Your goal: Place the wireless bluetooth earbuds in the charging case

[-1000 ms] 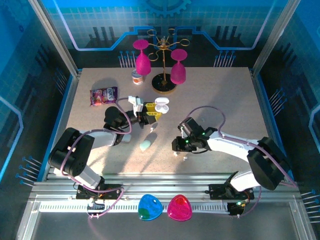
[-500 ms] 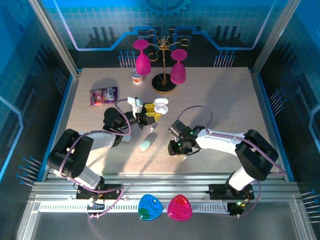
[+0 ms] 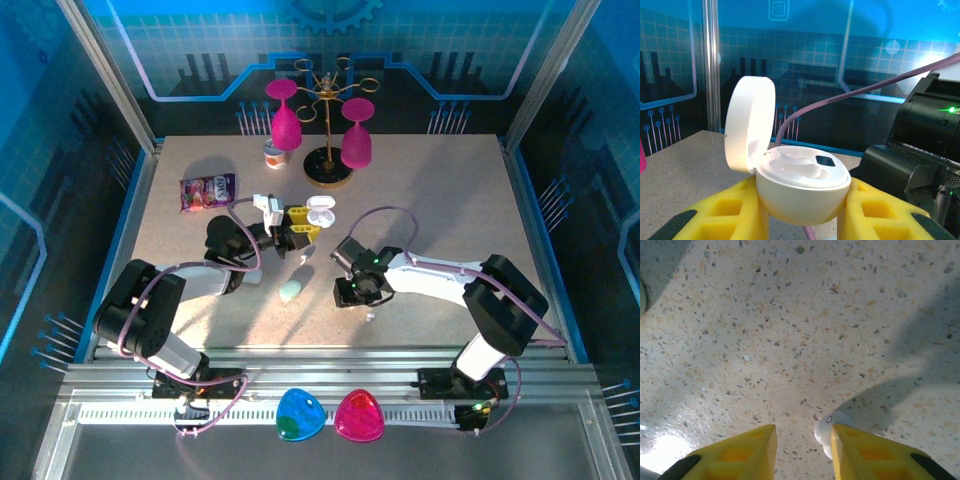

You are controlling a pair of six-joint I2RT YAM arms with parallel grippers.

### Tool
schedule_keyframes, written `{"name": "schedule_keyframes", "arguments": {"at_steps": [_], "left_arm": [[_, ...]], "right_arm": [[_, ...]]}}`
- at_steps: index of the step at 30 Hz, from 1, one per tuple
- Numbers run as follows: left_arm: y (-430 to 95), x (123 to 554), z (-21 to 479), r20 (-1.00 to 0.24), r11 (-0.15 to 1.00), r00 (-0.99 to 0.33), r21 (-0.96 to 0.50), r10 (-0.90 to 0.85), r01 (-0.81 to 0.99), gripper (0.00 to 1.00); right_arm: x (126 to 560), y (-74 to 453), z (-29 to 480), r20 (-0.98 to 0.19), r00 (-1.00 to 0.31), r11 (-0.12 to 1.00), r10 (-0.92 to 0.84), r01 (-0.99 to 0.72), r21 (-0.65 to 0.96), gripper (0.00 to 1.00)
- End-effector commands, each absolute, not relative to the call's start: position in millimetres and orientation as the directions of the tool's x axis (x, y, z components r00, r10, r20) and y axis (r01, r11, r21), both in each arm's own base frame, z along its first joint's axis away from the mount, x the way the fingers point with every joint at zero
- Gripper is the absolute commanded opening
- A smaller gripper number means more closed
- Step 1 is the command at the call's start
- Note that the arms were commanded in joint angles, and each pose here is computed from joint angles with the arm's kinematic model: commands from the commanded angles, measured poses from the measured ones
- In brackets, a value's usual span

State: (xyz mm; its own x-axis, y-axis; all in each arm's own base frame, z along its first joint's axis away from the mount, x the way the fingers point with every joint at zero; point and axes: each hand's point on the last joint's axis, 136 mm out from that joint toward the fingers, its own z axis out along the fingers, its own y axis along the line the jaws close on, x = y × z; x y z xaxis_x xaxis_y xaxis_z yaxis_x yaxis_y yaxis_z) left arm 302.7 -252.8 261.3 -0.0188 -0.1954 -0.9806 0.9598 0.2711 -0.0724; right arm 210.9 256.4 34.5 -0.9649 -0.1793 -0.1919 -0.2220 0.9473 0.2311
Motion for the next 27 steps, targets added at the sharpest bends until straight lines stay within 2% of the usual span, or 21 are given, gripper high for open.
{"name": "schedule_keyframes", "arguments": {"at_steps": [1,5,17,27], "left_arm": [[-246,301,273,-0.977,0.297,0.058,-0.006,-0.206,0.955,0.23],[-245,301,273,-0.977,0.301,0.060,-0.005,-0.205,0.953,0.23],[-230,319,271,-0.974,0.393,0.054,-0.037,-0.218,0.919,0.23],[-226,322,273,-0.974,0.410,0.063,-0.033,-0.218,0.912,0.23]], "right_arm": [[209,246,42,-0.211,-0.952,0.962,-0.220,-0.248,0.113,0.34],[211,239,49,-0.254,-0.941,0.970,-0.223,-0.241,0.039,0.34],[213,241,42,-0.232,-0.943,0.971,-0.238,-0.228,-0.068,0.34],[212,245,36,-0.200,-0.937,0.955,-0.287,-0.265,-0.133,0.34]]}}
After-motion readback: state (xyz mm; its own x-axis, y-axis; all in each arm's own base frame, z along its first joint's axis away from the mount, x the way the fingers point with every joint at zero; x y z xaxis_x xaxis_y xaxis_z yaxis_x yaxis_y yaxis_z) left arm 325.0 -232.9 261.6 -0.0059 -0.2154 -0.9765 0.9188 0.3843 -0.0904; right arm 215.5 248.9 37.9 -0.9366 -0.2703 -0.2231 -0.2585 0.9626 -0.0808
